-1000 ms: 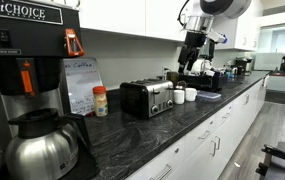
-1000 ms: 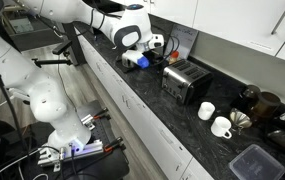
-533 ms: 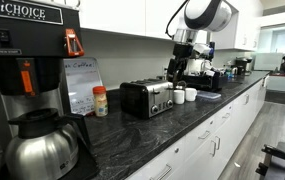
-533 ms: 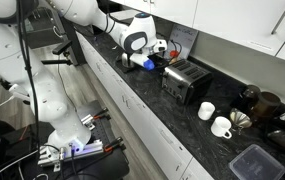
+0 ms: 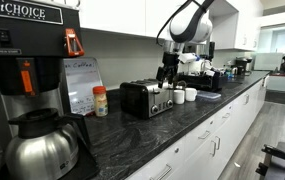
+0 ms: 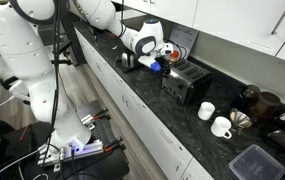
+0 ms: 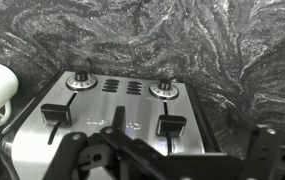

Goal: Push down the toaster lever to the left.

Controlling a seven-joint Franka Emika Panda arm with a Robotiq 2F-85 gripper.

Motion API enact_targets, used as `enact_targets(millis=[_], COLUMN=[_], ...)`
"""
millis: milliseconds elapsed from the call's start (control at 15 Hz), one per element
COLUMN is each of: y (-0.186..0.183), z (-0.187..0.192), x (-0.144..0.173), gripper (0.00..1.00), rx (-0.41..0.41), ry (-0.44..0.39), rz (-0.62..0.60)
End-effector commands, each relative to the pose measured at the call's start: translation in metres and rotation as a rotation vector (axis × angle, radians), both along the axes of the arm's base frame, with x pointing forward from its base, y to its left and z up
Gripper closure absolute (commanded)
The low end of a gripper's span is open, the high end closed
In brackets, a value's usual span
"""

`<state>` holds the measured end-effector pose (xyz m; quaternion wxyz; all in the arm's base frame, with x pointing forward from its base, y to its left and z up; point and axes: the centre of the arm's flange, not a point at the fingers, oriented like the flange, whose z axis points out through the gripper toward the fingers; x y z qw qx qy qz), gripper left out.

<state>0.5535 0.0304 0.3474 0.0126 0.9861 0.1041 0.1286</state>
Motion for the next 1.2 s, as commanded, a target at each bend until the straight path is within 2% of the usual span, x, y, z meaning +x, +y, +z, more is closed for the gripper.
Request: enact_targets(millis=[0,600,1133], y=[0.002,0.02,0.024], z=[-0.012,-0.012,-0.019], x=[0.029,0.048,0.043], gripper=[0.0,0.0,0.0], rx=[-0.039,-0.063,-0.051], ry=[-0.019,-0.047,-0.036], rz=[-0.051,-0.105,-0.124])
